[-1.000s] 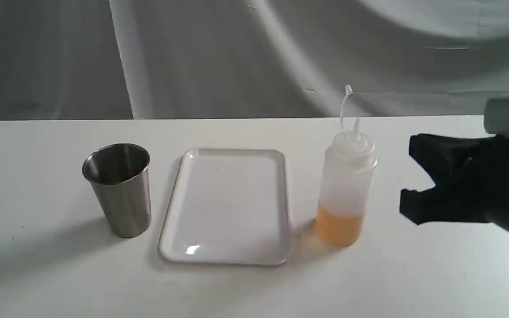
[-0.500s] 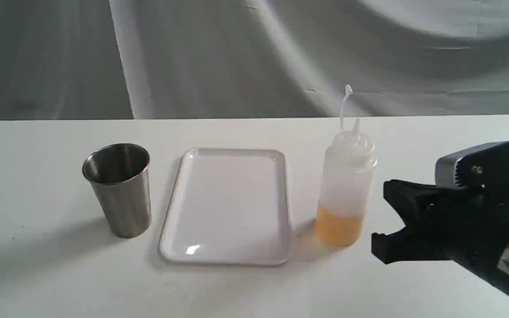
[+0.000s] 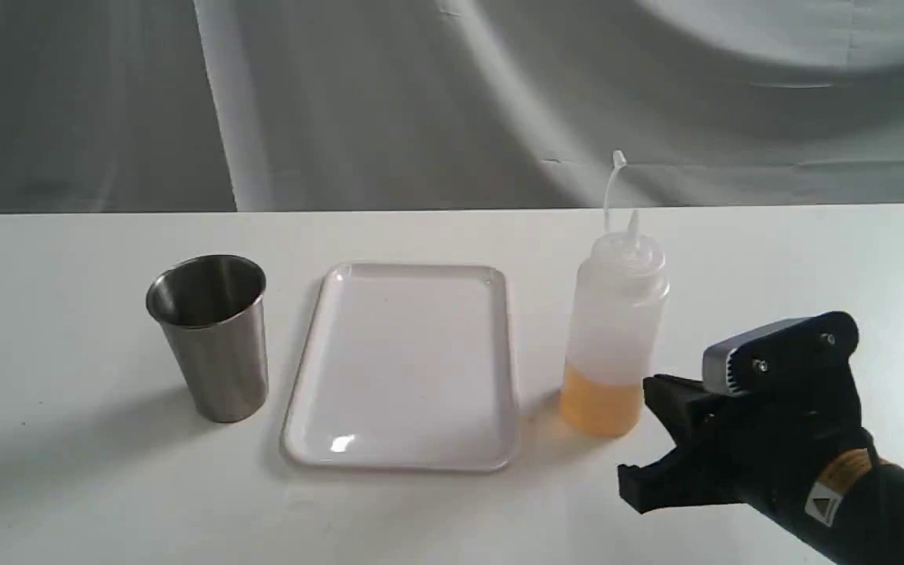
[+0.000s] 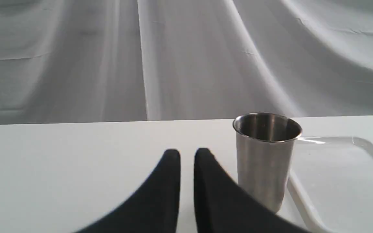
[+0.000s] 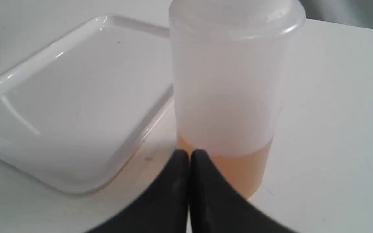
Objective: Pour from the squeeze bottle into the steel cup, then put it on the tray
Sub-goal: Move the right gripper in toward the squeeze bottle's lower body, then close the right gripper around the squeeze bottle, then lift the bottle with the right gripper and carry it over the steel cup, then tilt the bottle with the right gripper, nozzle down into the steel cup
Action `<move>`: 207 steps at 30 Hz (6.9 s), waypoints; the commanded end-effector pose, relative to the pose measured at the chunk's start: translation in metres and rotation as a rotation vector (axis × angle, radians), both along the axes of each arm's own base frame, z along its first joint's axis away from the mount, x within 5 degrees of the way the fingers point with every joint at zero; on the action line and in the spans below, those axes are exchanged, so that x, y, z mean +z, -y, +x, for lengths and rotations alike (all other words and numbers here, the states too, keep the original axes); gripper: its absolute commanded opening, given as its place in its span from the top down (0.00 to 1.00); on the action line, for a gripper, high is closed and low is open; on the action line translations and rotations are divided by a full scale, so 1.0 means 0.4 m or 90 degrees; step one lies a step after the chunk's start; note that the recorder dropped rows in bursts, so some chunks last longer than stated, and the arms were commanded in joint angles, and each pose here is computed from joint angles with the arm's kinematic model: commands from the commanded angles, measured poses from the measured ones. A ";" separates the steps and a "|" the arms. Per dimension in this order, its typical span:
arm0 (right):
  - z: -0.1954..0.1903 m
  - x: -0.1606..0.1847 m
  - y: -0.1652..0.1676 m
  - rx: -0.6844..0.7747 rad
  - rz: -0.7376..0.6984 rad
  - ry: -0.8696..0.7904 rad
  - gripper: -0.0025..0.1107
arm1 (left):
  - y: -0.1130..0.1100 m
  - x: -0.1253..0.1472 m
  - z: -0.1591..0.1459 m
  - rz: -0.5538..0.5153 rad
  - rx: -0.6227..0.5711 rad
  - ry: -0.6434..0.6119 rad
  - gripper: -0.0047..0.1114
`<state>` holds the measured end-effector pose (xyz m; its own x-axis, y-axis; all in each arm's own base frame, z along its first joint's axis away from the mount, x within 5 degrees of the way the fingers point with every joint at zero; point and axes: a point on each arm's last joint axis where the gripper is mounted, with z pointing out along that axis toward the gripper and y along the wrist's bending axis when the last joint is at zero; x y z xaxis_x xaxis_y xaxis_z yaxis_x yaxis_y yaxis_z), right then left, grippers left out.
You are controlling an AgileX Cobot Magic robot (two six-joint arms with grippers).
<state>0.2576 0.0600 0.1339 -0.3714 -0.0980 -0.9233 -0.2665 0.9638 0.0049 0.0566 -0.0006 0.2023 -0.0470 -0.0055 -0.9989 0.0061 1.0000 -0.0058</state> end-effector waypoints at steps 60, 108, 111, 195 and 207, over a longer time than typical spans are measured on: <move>0.140 -0.080 -0.019 -0.037 0.016 0.019 0.20 | 0.000 -0.003 0.000 -0.003 0.000 0.001 0.89; 0.187 0.002 -0.016 -0.082 0.053 0.076 0.57 | 0.000 -0.003 0.000 -0.003 0.000 0.001 0.89; 0.179 0.064 -0.013 -0.085 0.059 0.096 0.57 | 0.000 -0.003 0.000 -0.003 0.000 0.001 0.89; 0.402 0.269 -0.539 0.111 -0.596 0.003 0.57 | 0.000 -0.003 0.000 -0.004 0.000 0.001 0.89; 0.402 0.269 -0.539 0.125 -0.624 0.009 0.57 | 0.000 -0.003 0.000 -0.003 0.000 0.001 0.89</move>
